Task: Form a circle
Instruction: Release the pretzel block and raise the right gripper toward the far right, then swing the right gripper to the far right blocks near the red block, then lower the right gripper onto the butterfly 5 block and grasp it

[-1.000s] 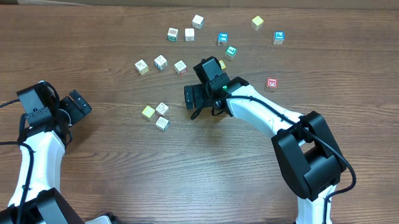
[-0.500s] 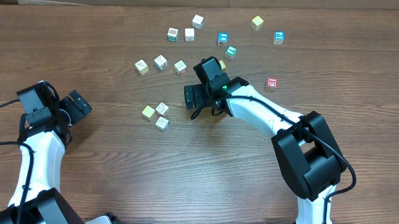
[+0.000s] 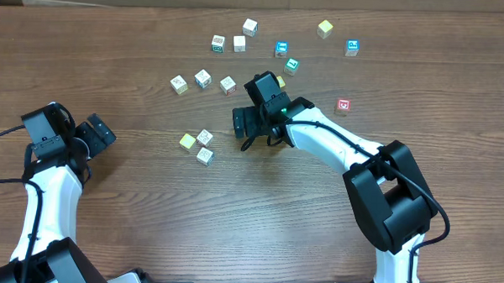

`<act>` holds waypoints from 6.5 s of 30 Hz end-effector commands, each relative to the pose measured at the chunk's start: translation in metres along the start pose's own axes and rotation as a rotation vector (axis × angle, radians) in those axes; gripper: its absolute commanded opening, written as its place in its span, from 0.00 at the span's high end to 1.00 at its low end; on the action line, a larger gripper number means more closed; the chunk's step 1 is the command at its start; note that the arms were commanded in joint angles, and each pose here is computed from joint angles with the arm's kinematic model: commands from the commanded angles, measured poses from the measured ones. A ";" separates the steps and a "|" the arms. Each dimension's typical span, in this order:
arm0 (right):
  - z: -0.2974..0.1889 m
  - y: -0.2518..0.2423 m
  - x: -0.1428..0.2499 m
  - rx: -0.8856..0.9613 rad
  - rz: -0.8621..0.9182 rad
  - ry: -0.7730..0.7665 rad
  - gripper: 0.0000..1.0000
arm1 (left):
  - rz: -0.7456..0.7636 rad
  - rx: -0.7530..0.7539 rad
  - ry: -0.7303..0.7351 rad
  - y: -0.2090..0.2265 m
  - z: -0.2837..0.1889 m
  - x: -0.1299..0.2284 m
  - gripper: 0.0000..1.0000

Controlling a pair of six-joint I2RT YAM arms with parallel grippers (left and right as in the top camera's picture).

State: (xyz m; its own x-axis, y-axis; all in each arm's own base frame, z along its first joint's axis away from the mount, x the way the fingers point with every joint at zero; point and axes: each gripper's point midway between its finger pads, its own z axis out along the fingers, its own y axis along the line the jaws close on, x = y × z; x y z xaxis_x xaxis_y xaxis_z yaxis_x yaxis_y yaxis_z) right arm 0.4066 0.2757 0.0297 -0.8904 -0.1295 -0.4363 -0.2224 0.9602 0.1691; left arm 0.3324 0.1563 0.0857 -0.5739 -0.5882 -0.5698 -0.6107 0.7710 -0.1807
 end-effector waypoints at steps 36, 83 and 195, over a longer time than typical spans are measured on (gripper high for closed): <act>-0.007 0.013 0.001 -0.073 0.005 0.015 0.00 | -0.012 0.005 -0.013 0.000 -0.004 -0.003 0.01; -0.043 -0.204 -0.035 0.349 0.538 0.160 0.00 | -0.012 0.005 -0.013 0.000 -0.004 -0.003 0.01; -0.030 -0.215 -0.018 0.329 0.425 0.258 0.44 | -0.012 0.005 -0.013 0.000 -0.004 -0.003 0.00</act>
State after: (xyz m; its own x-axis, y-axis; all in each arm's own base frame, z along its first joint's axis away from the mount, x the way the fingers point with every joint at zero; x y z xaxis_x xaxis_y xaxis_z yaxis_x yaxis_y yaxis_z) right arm 0.4497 0.0682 0.0185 -0.9582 0.2589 -0.1217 0.2613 0.9652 -0.0044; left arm 0.3324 0.1563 0.0857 -0.5739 -0.5882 -0.5698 -0.6107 0.7710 -0.1807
